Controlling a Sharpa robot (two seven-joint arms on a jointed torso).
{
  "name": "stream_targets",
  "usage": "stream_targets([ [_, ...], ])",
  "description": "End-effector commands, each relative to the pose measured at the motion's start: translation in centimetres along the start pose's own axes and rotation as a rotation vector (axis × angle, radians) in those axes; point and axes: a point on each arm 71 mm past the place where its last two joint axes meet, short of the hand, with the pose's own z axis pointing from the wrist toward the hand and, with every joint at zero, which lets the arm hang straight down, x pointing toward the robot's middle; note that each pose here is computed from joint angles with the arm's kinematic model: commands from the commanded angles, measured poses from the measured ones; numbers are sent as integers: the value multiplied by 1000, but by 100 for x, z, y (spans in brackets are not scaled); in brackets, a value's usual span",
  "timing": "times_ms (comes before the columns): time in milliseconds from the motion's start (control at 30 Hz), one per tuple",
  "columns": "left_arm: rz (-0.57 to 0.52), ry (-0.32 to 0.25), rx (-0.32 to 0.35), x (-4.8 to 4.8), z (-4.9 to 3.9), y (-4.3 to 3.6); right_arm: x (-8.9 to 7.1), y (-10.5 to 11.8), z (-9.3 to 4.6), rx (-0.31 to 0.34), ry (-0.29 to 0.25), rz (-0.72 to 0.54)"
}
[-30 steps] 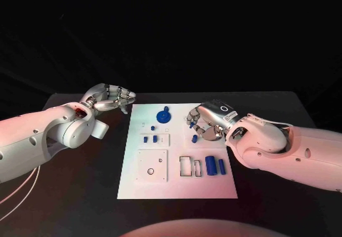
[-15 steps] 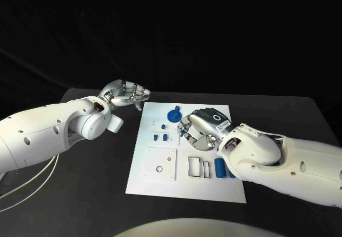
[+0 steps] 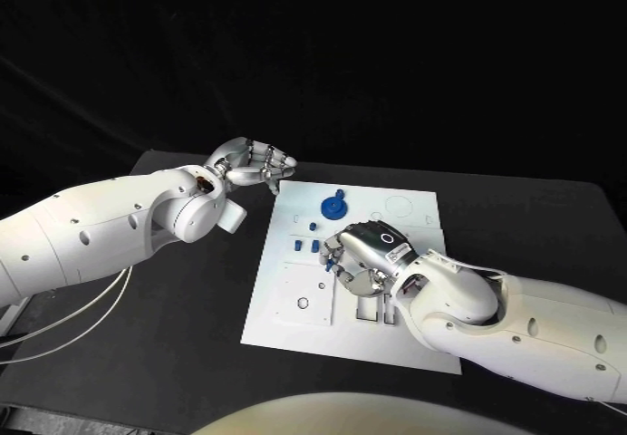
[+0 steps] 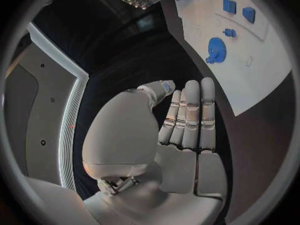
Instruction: Assemble the parts on the task board
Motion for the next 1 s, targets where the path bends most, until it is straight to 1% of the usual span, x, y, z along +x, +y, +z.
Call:
stream_targets([
  [33, 1, 23, 8, 29, 8, -8, 76, 25, -4, -17, 27, -10],
  [200, 2, 24, 7, 32, 11, -5, 156, 57, -10, -20, 41, 1],
  [333, 2, 25, 6, 34, 13, -5, 189, 69, -9, -22, 46, 3],
  [1000, 3, 30, 4, 40, 12, -4, 277, 91, -11, -30, 56, -15],
])
